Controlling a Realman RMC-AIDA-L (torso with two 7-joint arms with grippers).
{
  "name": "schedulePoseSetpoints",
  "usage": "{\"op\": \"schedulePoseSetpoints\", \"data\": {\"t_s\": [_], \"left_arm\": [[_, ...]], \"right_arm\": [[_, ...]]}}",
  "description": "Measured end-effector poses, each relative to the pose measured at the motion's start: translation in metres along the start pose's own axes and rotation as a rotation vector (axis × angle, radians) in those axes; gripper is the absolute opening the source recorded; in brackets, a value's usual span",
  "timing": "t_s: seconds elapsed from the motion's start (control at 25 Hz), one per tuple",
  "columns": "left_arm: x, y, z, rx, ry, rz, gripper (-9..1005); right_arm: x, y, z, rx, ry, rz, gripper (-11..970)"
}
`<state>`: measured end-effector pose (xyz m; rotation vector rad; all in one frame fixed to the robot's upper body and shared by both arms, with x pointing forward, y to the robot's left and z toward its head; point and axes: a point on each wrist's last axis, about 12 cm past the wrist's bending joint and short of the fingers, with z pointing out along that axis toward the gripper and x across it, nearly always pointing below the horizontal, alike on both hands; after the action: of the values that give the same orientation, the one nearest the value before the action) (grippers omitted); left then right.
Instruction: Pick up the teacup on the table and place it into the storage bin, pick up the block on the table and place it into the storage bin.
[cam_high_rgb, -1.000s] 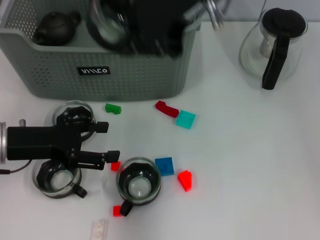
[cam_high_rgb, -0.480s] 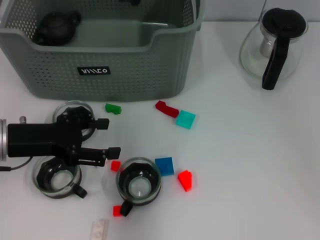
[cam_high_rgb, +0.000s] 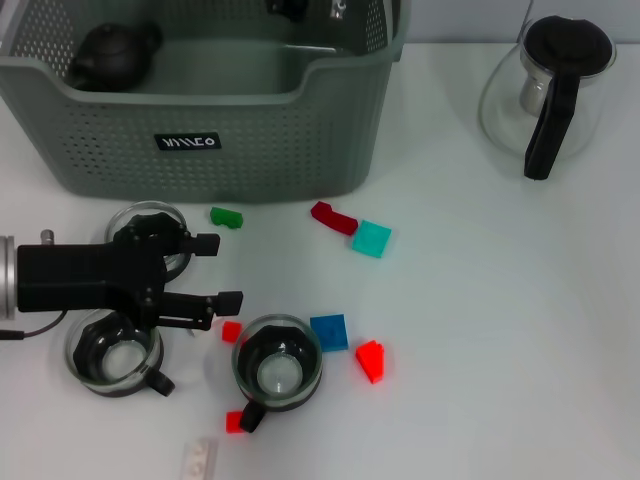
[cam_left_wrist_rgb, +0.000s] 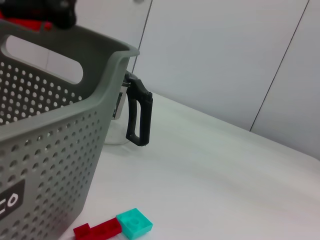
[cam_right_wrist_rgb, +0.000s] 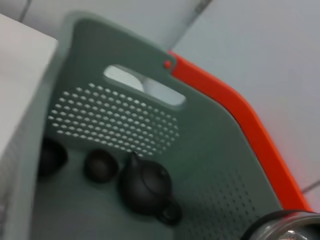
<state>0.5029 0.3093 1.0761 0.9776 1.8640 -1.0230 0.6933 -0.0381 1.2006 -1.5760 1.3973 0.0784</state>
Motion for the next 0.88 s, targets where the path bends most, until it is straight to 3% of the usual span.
{"op": "schedulePoseSetpoints", "data": {"t_s": [0.24,0.88], "left_arm": [[0.001,0.001,0.001,-0.007,0.001,-0.004,903],[0.002,0.000,0.001,-0.009,0.001,-0.006,903]], "right_arm": [[0.017,0.006,0.004,0.056,0.018,0.026,117],[0.029,0.016,0.004,0.031,0.034,0.072,156]]}}
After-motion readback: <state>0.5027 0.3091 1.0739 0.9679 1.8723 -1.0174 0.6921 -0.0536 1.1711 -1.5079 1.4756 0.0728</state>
